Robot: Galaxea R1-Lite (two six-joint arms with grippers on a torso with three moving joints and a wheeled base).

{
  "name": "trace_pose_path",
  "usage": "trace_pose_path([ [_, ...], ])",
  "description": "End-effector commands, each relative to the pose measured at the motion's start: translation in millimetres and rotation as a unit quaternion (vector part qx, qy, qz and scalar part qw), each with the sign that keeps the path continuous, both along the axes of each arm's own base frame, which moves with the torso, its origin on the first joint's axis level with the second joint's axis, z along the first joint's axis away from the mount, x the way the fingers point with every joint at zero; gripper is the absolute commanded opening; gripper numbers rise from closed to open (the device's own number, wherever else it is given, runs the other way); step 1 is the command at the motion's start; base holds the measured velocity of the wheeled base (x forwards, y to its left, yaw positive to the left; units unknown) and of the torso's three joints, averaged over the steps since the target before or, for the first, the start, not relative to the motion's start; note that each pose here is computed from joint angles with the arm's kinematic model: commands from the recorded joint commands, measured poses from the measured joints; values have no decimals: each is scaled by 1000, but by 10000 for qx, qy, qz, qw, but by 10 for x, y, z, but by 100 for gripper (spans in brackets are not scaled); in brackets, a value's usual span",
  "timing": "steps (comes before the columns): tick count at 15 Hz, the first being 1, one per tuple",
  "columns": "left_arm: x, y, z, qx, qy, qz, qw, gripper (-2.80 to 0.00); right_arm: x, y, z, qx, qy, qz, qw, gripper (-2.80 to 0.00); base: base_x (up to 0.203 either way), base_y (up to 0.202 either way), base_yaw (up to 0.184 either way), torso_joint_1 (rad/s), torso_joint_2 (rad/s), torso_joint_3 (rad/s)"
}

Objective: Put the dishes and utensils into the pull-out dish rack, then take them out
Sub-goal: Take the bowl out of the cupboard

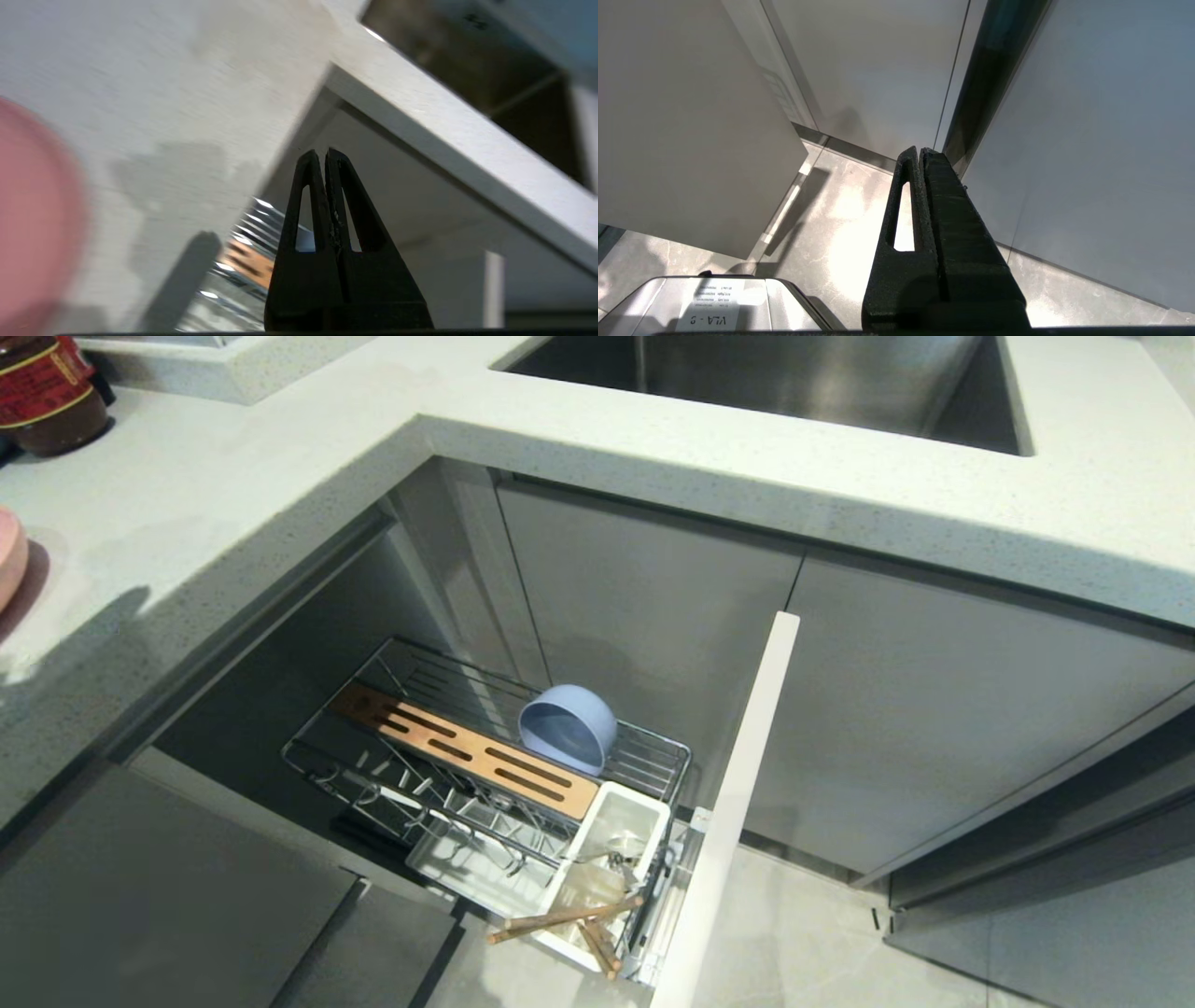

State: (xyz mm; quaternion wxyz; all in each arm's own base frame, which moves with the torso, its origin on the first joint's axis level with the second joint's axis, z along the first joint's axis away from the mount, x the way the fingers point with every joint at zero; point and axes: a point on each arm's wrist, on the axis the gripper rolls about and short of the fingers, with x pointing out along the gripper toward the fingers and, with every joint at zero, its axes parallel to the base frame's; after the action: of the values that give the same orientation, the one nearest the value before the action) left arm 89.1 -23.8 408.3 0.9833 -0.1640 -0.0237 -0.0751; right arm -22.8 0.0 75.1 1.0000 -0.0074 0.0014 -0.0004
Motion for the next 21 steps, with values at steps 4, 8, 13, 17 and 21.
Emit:
trace_pose_path([
  [4,403,-547,-185,-770,918,-688,9904,-280,0,0,0,-2,2,-6,10000,-280,0,0,0,0,0,0],
  [8,820,-1053,-581,-663,1771,-396,9812,-280,0,0,0,-3,2,-4,10000,-280,0,0,0,0,0,0],
  [13,1202,-1473,-1098,-350,2599,-247,9647,-280,0,0,0,-6,2,-2,10000,-280,0,0,0,0,0,0],
  [17,1471,-1707,-1477,-281,2791,-188,9597,-280,0,0,0,-2,2,2,10000,-280,0,0,0,0,0,0],
  [21,1657,-1852,-1768,-355,2709,-201,9617,-280,0,0,0,-10,2,3,10000,-280,0,0,0,0,0,0],
])
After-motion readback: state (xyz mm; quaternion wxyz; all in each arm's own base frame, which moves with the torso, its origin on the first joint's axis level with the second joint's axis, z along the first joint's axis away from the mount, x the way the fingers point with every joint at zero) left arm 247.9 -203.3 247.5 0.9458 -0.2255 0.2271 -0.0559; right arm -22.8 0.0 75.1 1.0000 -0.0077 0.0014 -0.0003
